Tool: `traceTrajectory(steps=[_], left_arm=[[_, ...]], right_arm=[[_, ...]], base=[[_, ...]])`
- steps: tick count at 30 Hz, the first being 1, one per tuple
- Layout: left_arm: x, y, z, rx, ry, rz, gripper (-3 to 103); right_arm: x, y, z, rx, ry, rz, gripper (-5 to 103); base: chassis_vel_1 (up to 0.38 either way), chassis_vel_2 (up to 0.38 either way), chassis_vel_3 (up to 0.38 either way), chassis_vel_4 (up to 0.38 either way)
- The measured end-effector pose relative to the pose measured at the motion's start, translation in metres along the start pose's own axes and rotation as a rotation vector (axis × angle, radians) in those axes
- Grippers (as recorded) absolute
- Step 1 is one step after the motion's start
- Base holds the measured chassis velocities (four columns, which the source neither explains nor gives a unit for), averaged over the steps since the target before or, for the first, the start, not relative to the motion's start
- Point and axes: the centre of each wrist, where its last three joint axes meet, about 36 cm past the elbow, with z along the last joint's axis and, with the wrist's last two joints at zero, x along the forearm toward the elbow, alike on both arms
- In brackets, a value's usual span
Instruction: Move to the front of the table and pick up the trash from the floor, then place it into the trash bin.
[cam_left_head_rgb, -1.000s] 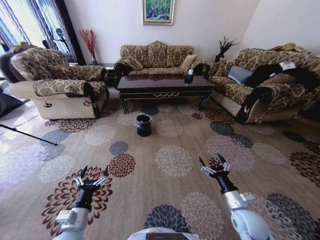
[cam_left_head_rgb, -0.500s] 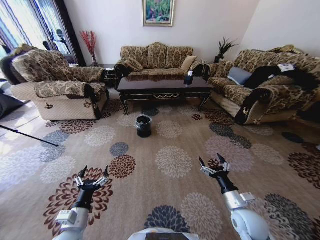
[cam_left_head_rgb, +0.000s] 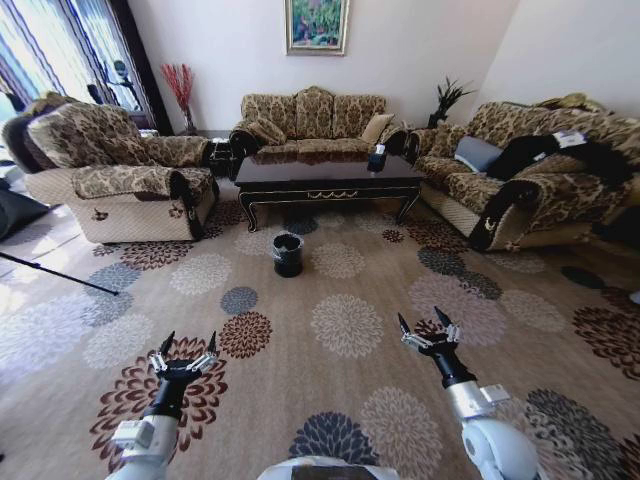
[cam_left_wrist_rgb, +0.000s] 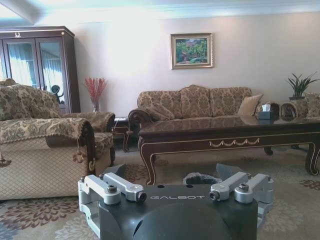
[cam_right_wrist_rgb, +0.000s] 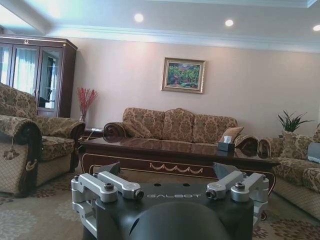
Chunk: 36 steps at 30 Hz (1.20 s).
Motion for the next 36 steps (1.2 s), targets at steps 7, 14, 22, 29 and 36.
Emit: traceTrajectory(steps=[7,14,22,29,36], left_arm=[[0.0,0.0,0.0,0.0,0.0,0.0,100],[0.0,0.0,0.0,0.0,0.0,0.0,100],[0.0,0.0,0.0,0.0,0.0,0.0,100],[0.0,0.0,0.0,0.0,0.0,0.0,100],[0.0,0.0,0.0,0.0,0.0,0.0,100]], right_arm=[[0.0,0.0,0.0,0.0,0.0,0.0,100],[0.0,0.0,0.0,0.0,0.0,0.0,100],[0.0,0.0,0.0,0.0,0.0,0.0,100],[0.0,0.0,0.0,0.0,0.0,0.0,100],[0.0,0.0,0.0,0.0,0.0,0.0,100]], base=[[0.0,0.0,0.0,0.0],[0.0,0.0,0.0,0.0],[0.0,0.0,0.0,0.0],[0.0,0.0,0.0,0.0],[0.0,0.0,0.0,0.0]])
